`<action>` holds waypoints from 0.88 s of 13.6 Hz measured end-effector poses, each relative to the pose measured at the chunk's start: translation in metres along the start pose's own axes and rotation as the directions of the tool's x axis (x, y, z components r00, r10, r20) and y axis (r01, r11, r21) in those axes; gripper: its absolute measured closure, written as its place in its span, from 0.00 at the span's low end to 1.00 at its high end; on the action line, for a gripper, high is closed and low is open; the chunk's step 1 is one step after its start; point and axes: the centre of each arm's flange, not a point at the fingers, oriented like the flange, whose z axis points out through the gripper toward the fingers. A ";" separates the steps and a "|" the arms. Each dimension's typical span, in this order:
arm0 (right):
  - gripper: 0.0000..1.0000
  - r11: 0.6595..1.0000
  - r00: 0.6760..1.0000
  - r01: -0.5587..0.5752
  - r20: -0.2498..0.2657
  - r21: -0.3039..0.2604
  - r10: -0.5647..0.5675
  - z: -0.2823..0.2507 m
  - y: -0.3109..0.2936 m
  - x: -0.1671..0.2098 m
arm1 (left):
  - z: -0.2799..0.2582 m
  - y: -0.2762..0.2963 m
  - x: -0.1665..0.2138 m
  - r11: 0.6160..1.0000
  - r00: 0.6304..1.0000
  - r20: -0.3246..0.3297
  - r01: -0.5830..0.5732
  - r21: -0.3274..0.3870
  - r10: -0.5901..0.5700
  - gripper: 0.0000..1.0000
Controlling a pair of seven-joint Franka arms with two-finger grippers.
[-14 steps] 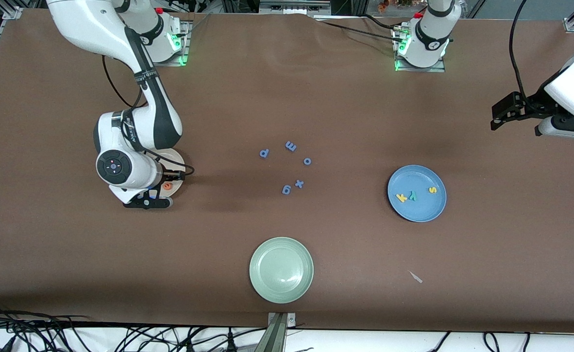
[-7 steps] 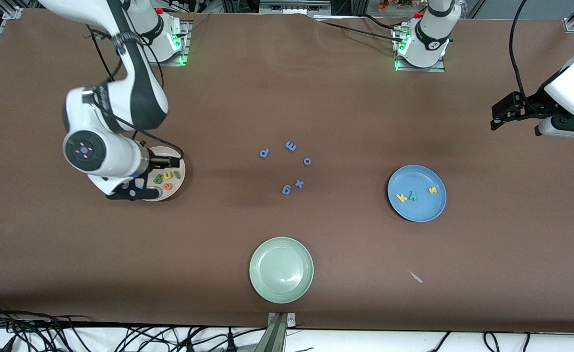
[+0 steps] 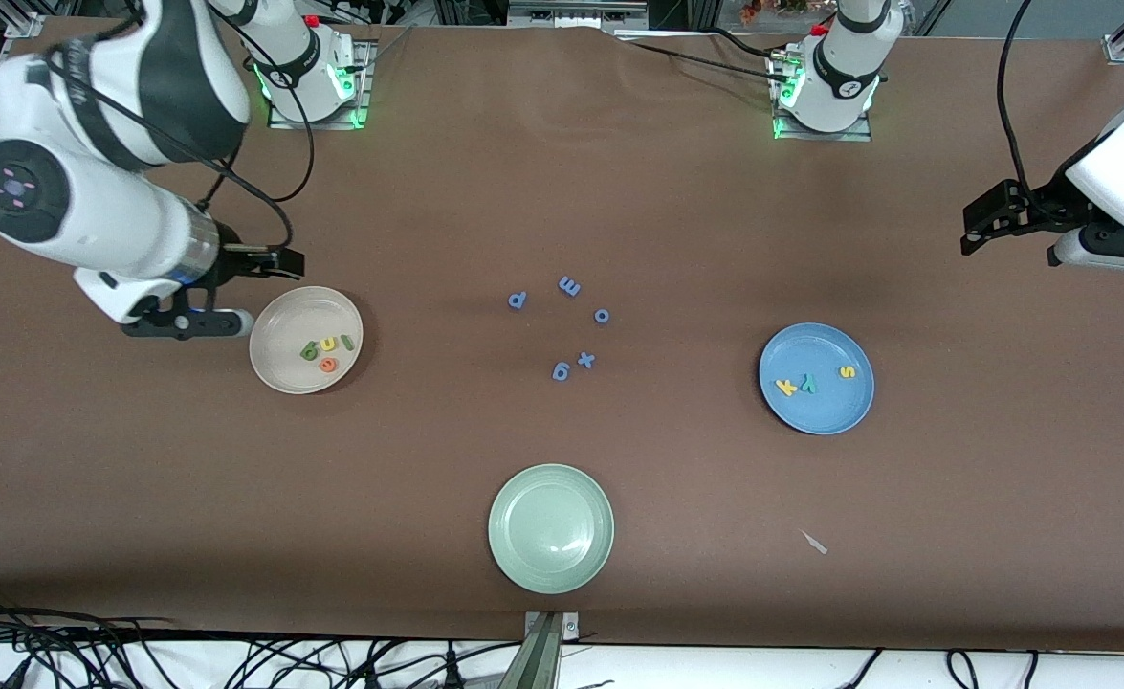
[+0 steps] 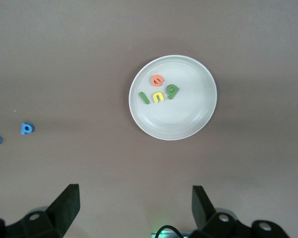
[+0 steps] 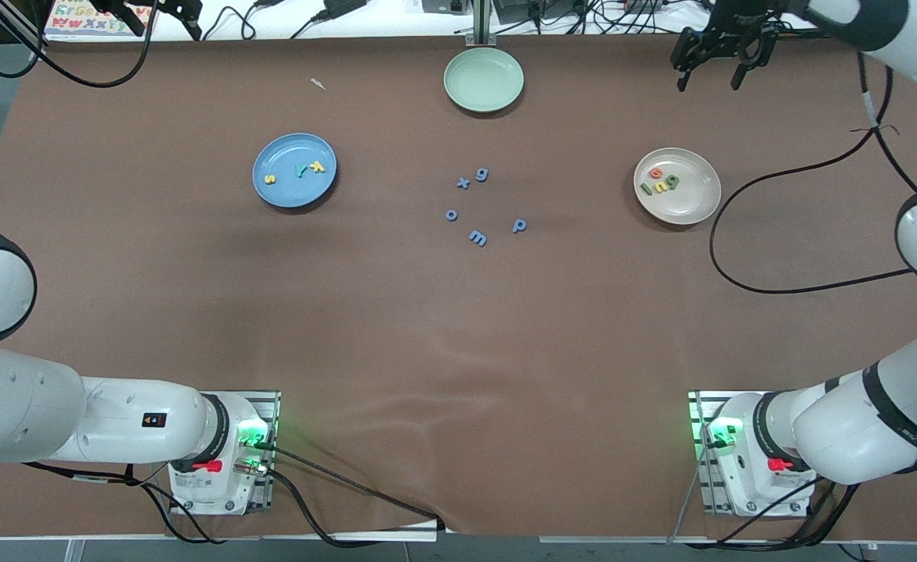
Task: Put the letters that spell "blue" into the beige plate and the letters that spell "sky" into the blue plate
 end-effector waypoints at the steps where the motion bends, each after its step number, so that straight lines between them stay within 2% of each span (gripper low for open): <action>1: 0.00 1.000 1.000 -0.018 -0.017 0.015 0.018 -0.011 0.015 -0.003 | 0.000 0.000 0.000 1.000 1.000 0.000 0.000 0.000 0.000 0.00; 4: 0.00 0.998 0.996 -0.053 -0.073 0.046 0.056 -0.044 0.071 -0.014 | 0.000 0.000 0.000 1.000 1.000 0.000 0.000 0.000 0.000 0.00; 6: 0.00 0.999 0.994 -0.040 -0.101 0.026 0.043 -0.060 0.095 -0.023 | 0.000 0.000 0.000 1.000 1.000 0.000 0.000 0.000 0.000 0.00; 9: 0.00 0.998 0.990 -0.055 -0.125 0.032 0.059 -0.074 0.110 -0.034 | 0.000 0.000 0.000 1.000 1.000 0.000 0.000 0.000 0.000 0.00; 12: 0.00 0.998 0.990 -0.055 -0.127 0.032 0.059 -0.075 0.114 -0.035 | 0.000 0.000 0.000 1.000 1.000 0.000 0.000 0.000 0.000 0.00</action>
